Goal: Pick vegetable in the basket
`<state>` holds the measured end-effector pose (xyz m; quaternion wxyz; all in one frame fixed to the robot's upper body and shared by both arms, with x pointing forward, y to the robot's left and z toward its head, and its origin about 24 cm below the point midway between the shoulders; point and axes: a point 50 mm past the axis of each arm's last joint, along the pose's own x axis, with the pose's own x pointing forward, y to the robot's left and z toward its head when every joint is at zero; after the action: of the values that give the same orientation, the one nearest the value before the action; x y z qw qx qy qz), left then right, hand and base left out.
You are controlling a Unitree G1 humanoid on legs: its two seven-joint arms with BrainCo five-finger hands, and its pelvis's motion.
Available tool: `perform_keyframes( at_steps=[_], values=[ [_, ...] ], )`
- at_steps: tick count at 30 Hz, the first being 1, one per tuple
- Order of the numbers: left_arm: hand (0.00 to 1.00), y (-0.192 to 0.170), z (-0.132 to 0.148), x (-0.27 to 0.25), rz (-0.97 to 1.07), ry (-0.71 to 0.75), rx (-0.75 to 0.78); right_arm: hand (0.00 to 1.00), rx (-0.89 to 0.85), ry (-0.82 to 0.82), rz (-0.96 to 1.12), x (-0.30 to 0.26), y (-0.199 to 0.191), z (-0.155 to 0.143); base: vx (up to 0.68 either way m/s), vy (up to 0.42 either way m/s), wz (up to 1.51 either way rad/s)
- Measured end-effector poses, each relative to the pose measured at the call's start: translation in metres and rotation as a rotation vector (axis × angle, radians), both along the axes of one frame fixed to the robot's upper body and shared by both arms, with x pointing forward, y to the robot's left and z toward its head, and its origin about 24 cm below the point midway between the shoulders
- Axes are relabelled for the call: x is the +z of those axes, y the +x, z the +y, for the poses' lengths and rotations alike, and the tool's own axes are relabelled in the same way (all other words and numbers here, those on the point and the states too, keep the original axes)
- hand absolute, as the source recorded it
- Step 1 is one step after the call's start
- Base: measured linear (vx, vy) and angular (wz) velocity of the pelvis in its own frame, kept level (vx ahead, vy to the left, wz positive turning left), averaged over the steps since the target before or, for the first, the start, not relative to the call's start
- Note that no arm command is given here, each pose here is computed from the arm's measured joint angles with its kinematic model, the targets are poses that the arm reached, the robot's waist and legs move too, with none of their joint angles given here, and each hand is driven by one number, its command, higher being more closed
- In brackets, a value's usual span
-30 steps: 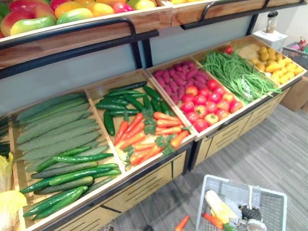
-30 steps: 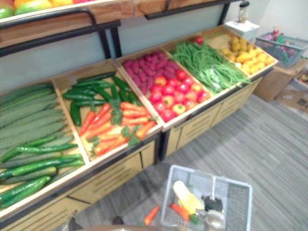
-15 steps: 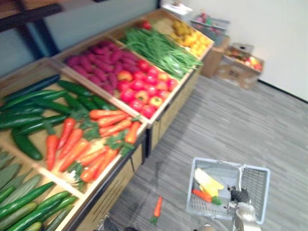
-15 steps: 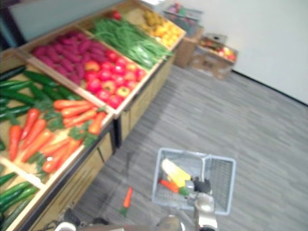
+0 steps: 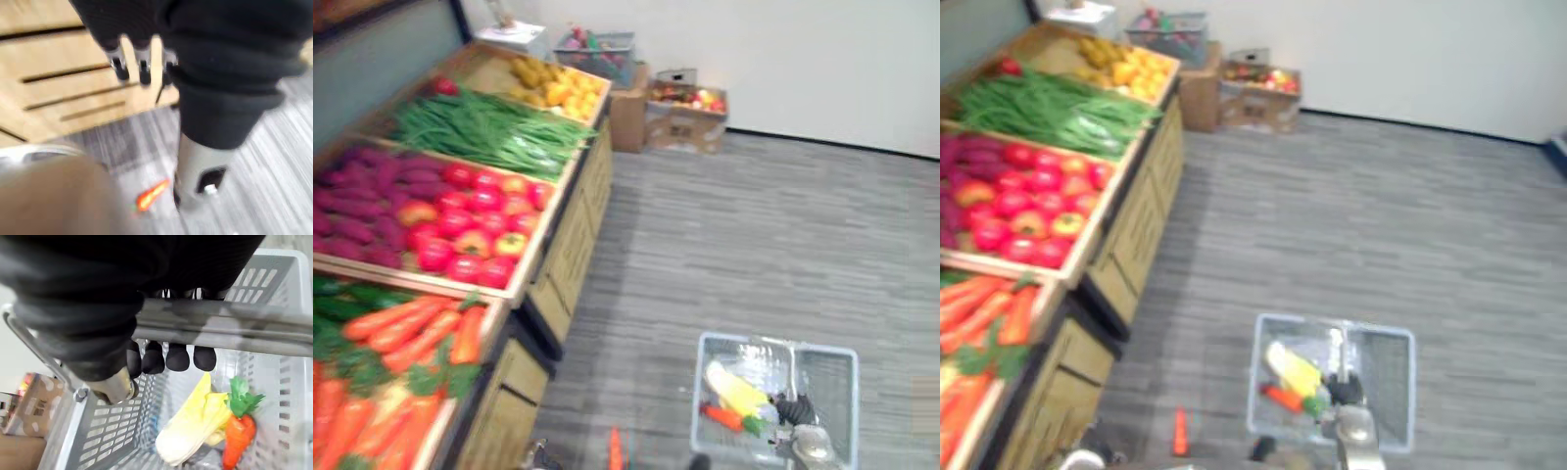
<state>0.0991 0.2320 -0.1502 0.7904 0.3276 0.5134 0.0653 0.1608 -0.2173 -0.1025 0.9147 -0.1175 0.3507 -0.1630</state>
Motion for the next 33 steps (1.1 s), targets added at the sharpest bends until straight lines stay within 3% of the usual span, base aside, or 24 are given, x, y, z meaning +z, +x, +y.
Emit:
perform_keyframes(
  at_steps=[6,11,21,33],
  values=[
    [0.0,-0.009,-0.009,-0.003,-0.004,-0.027,0.023,1.0,0.041,0.01,-0.016,0.002,0.007,0.009,-0.01,0.008,-0.75],
    [0.0,-0.005,-0.015,-0.002,-0.013,-0.045,0.005,1.0,0.022,0.004,0.054,-0.006,-0.009,0.008,0.03,0.165,-0.58],
    [0.0,-0.002,-0.014,-0.001,-0.013,-0.046,-0.014,1.0,-0.017,0.006,0.044,-0.006,-0.01,0.004,0.03,0.152,-0.01],
    [0.0,-0.002,-0.012,0.0,-0.028,-0.018,-0.002,1.0,-0.006,0.0,0.043,-0.007,-0.005,0.003,0.02,-0.022,-0.02]
  ],
)
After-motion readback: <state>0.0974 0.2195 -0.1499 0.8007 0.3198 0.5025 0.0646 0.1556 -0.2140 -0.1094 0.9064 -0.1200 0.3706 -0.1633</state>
